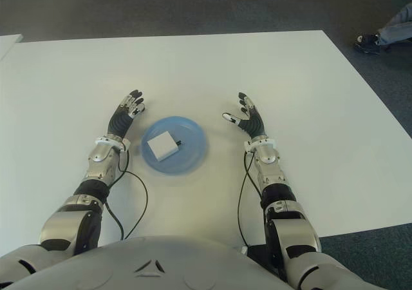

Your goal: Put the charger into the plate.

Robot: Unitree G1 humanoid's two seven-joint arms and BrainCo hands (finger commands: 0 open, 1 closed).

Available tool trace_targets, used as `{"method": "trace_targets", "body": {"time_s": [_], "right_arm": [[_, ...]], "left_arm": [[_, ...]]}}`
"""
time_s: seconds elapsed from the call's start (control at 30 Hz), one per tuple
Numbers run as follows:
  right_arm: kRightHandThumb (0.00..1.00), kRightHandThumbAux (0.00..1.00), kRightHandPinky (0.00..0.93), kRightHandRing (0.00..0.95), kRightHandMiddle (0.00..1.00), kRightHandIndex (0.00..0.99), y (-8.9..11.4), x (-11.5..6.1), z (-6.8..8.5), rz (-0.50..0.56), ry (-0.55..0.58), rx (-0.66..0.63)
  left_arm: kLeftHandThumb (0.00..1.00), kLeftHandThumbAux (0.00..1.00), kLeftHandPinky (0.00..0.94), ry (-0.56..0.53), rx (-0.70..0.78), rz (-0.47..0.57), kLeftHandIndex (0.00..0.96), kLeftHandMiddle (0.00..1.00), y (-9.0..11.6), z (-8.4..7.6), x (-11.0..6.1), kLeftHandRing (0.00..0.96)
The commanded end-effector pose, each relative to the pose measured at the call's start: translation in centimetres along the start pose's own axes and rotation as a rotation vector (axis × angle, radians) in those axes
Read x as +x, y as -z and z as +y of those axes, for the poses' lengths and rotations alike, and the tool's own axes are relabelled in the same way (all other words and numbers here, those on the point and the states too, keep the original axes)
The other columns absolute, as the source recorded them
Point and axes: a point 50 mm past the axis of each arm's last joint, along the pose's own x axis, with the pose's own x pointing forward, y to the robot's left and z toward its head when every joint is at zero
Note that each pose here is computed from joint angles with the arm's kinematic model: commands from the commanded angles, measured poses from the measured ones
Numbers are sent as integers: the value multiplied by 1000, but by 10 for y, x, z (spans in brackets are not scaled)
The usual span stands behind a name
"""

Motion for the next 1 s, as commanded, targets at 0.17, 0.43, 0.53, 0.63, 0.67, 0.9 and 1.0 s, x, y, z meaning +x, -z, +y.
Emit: {"method": "trace_targets", "body": {"time_s": [0.17,0.43,0.53,0.63,0.67,0.9,1.0], "right_arm": [[94,636,21,0,0,0,34,-18,31,250,-116,13],[83,653,12,0,0,0,29,-17,35,256,-105,50],[79,659,10,0,0,0,28,-16,36,260,-101,54],[76,663,10,0,0,0,26,-16,37,260,-97,57],[75,668,14,0,0,0,26,-16,37,260,-96,59],[75,686,39,0,0,0,21,-14,39,261,-83,80],[83,690,52,6,5,0,19,-12,40,260,-73,95]], "left_arm": [[3,611,2,-111,-29,58,0,1,16,2,-12,1],[28,618,6,-154,-23,55,0,0,16,1,-13,0],[34,614,7,-153,-21,57,0,0,17,0,-13,0],[37,611,8,-147,-17,58,0,0,17,0,-14,0],[37,607,10,-145,-15,59,0,0,17,0,-14,0],[32,595,20,-139,-13,58,0,0,17,-1,-16,0],[30,592,23,-136,-14,56,0,0,17,-1,-16,0]]}}
